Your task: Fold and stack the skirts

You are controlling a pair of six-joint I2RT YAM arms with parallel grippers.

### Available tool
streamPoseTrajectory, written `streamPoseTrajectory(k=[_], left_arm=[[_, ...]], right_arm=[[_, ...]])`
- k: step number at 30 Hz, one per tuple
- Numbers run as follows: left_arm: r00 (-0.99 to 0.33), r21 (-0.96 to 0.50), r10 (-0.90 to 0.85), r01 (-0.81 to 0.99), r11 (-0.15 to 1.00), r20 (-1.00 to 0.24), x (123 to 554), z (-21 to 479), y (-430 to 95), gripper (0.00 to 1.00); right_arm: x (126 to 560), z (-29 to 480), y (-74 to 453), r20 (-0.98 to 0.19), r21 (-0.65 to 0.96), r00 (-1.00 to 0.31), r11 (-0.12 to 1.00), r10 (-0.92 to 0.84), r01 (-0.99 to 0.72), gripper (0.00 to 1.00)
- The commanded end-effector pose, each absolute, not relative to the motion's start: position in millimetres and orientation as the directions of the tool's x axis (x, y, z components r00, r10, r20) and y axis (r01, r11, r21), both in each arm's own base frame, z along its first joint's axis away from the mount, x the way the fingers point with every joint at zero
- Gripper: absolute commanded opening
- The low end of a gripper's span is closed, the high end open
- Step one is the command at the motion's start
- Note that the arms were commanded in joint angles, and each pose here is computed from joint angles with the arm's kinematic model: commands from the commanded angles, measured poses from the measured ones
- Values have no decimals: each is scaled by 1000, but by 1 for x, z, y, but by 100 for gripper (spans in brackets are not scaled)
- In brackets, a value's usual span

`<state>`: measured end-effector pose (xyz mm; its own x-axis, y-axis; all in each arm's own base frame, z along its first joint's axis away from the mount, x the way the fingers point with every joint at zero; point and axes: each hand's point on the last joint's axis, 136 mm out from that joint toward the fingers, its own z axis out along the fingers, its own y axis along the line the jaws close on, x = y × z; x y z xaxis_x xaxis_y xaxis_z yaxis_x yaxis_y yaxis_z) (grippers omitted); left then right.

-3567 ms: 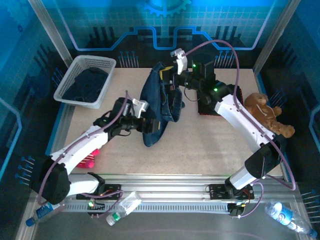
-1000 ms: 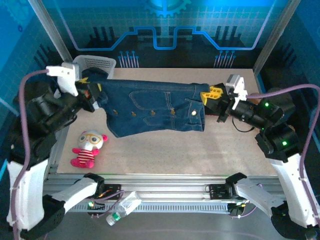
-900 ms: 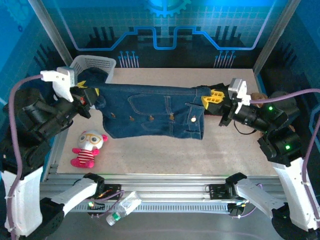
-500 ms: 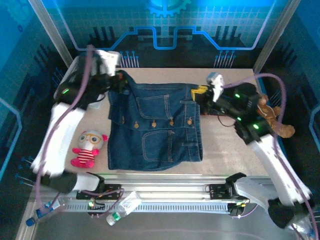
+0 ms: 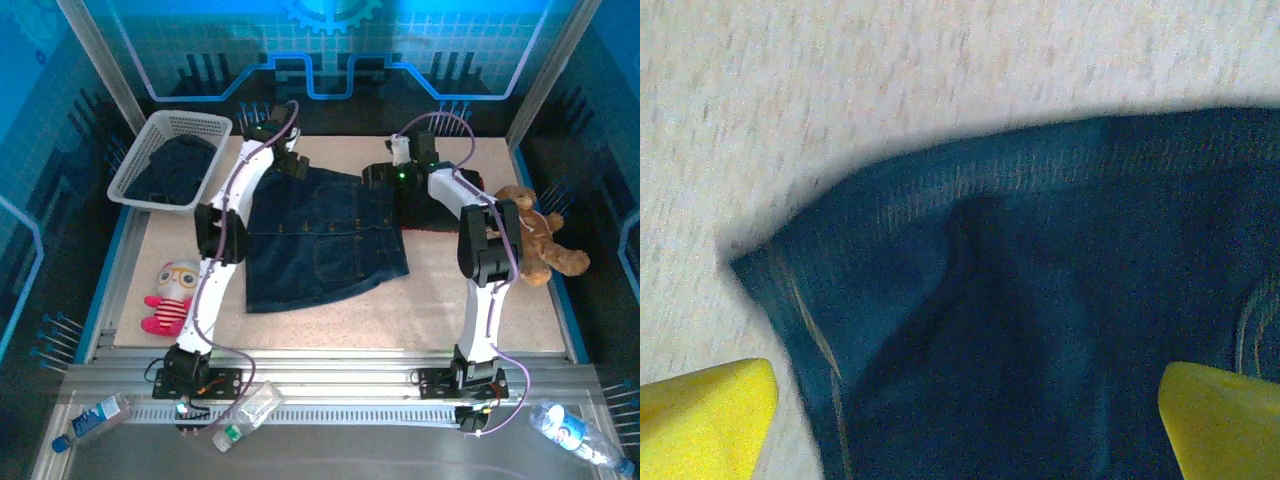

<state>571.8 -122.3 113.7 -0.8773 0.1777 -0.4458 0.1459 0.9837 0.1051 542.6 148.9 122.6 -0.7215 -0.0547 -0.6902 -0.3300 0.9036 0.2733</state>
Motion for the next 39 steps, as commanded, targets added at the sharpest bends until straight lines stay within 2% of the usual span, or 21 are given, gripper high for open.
streamPoseTrajectory(k=[1, 4, 8, 11, 14, 18, 23, 29, 31, 34, 36, 39], left_arm=[[-772, -93, -35, 32, 995, -635, 536, 218, -124, 99], [-793, -276, -191, -31, 961, -578, 503, 211, -136, 99], [-858, -522, -371, -147, 840, -356, 463, 179, -164, 99], [-848, -592, -489, -289, 752, -207, 432, 151, -166, 99], [-809, -662, -586, -410, 628, -55, 397, 128, -171, 99], [-773, -679, -622, -526, 513, 129, 351, 100, -182, 99], [-721, -557, -673, -632, 539, 167, 308, 58, -158, 99], [-722, -390, -687, -657, 645, 80, 305, 21, -99, 99], [-741, -407, -667, -634, 657, 77, 316, 31, -94, 99], [-794, -491, -607, -540, 684, 29, 328, 74, -109, 99], [-807, -520, -590, -510, 686, 13, 322, 97, -121, 99], [-798, -528, -599, -538, 657, 68, 297, 107, -144, 99]], right_arm=[[530, 145, 148, -669, 223, -743, 946, -26, -234, 100], [513, 142, 160, -626, 298, -779, 931, 23, -212, 100], [488, 143, 183, -541, 425, -836, 887, 89, -180, 100], [460, 137, 185, -485, 426, -866, 898, 126, -108, 100], [426, 122, 188, -376, 490, -907, 872, 191, -19, 100], [385, 105, 196, -241, 552, -948, 833, 206, 41, 100], [344, 75, 196, -95, 531, -975, 838, 203, 123, 100], [321, 49, 206, -21, 518, -971, 833, 239, 194, 100], [317, 42, 200, -25, 474, -966, 854, 259, 217, 100], [307, 43, 183, -57, 420, -954, 874, 294, 244, 100], [300, 51, 178, -81, 420, -954, 878, 288, 229, 100], [285, 57, 176, -54, 421, -962, 879, 269, 222, 100]])
